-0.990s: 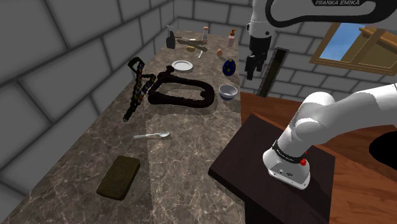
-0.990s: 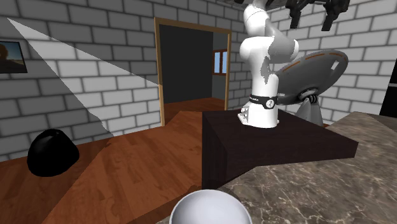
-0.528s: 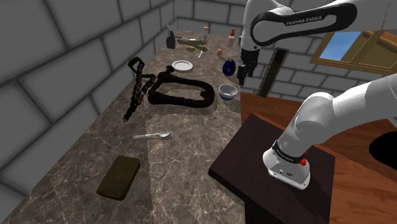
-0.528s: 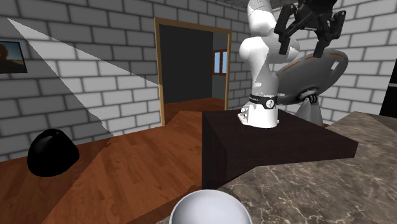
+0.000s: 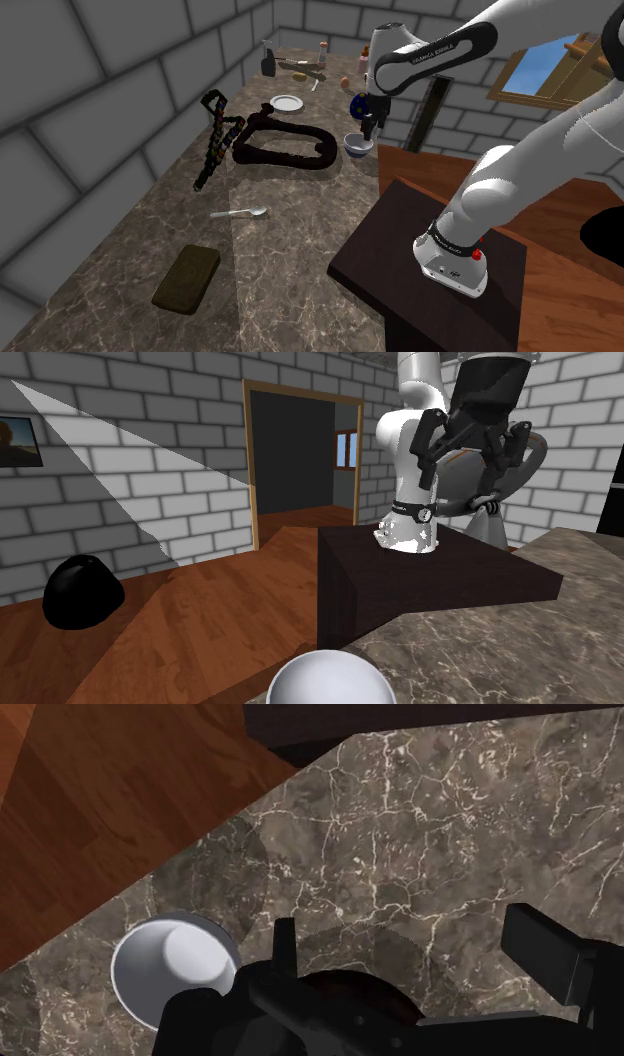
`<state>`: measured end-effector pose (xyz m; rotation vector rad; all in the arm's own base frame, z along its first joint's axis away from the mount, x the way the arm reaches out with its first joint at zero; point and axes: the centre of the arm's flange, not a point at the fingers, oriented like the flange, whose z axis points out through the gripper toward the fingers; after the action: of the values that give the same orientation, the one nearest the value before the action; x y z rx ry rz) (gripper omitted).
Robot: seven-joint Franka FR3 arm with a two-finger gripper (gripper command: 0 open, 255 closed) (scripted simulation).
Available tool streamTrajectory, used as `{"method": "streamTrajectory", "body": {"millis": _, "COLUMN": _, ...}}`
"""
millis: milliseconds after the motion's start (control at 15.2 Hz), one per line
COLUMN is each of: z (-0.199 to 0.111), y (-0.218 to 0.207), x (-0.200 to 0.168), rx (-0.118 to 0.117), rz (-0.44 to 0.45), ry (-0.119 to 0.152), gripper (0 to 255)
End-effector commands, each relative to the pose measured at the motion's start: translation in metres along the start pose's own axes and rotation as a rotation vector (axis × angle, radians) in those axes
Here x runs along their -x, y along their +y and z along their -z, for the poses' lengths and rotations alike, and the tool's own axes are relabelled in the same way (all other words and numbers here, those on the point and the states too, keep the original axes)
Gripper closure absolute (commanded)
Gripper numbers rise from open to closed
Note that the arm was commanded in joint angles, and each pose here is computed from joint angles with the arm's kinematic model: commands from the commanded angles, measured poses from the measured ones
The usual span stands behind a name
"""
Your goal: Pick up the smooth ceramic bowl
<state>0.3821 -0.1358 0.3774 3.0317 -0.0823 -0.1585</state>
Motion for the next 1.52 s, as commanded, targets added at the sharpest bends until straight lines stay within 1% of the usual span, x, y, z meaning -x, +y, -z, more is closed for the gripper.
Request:
{"method": "streamTrajectory", "body": {"millis": 0, "z": -0.02, "y": 0.007, "x": -0.016, "rx": 0.009, "rz": -0.001, "ry": 0.011, "gripper": 0}}
{"method": "streamTrajectory", "body": {"millis": 1188, "z": -0.174, "y": 0.103, "x": -0.149, "rx": 0.076, "rz": -0.015, "ry": 0.086, "gripper": 0}}
{"method": "streamTrajectory", "body": {"millis": 1452, "z": -0.195, "y": 0.101, "x": -0.151, "rx": 0.076, "rz": -0.015, "ry": 0.086, "gripper": 0}}
